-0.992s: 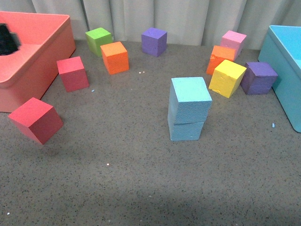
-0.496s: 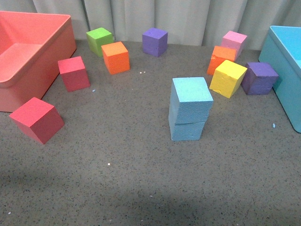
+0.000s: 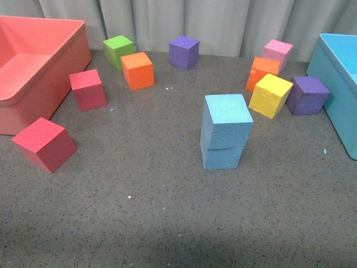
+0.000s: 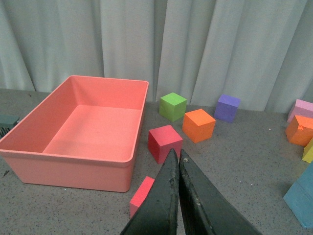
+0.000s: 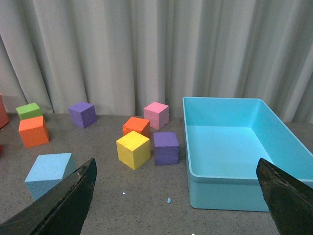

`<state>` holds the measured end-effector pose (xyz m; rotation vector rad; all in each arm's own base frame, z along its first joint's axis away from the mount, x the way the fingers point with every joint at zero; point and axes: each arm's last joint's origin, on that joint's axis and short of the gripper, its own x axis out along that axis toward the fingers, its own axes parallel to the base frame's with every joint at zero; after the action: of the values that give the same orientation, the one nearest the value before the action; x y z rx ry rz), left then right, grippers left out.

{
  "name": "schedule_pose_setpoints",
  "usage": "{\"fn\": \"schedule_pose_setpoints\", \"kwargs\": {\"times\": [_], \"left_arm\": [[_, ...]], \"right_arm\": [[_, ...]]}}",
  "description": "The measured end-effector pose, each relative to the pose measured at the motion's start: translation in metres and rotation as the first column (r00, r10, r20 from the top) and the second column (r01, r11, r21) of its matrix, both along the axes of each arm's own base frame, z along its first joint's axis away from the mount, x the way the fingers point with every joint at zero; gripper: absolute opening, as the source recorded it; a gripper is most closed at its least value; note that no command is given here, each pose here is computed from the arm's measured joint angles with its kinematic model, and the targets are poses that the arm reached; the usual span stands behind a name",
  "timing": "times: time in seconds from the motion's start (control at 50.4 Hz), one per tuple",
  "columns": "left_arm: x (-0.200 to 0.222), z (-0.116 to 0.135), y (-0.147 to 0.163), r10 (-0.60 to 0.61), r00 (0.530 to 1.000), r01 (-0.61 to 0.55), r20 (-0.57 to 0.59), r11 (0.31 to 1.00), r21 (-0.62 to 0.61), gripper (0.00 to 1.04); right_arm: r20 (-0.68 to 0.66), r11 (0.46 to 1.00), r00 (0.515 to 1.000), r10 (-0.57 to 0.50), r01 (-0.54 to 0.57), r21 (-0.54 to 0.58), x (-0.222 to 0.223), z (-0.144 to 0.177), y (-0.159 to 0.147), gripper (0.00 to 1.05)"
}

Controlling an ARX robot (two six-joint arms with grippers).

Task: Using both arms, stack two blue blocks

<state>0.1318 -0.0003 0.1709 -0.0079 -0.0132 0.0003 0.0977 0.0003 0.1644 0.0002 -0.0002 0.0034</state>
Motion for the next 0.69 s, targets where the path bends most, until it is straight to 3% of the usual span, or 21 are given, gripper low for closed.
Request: {"fn": "schedule_pose_setpoints", "kwargs": {"times": [0.694], "left_arm": [[-0.019,0.002,0.000,0.000,1.000,0.000,0.010,1.000,0.000,0.04]], "right_arm": [[0.000,1.000,1.000,0.000,0.000,0.000,0.000,0.000,0.000,0.95]]}}
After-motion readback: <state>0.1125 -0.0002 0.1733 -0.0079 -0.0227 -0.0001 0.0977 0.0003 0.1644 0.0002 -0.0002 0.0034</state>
